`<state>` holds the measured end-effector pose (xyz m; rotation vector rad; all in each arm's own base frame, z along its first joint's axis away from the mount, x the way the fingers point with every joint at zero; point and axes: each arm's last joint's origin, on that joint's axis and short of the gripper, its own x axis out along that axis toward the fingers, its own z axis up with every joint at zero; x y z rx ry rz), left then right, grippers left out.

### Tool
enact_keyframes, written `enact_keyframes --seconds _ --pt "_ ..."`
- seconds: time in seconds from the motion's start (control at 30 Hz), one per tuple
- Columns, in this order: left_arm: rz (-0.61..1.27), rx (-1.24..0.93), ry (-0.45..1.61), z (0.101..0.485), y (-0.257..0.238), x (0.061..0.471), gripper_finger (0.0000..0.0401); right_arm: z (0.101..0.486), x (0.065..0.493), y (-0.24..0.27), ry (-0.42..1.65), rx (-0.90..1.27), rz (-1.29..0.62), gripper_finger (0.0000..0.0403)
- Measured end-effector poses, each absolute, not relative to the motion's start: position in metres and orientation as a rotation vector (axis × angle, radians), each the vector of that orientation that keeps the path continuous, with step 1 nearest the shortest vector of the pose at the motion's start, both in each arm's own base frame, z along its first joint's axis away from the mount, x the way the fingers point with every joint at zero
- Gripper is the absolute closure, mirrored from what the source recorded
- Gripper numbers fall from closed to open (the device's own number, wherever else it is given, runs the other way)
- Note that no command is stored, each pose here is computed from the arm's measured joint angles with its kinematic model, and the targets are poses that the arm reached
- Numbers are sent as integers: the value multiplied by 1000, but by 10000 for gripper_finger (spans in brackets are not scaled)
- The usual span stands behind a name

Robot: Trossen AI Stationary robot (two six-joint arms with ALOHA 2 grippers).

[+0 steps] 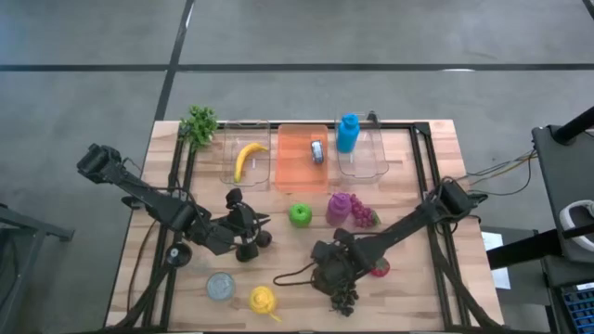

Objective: Pick & Place Food Item
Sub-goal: Put the blue and pink tuna can into the orange bin

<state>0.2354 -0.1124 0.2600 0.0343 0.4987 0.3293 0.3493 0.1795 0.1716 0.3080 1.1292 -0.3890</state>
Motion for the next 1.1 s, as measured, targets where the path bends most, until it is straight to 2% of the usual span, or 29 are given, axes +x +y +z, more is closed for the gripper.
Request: enact_keyframes --seconds 0.33,0.67,0.93,1.1 --pt "330 34 498 260 -112 236 354 181 358 177 1079 249 -381 351" --pt "330 34 499 260 -112 235 354 247 335 168 916 211 -368 351" --pt "330 34 499 260 -112 235 354 298 297 157 765 154 -465 351" --pt "330 35 499 260 -112 235 354 315 276 150 711 139 -537 351"
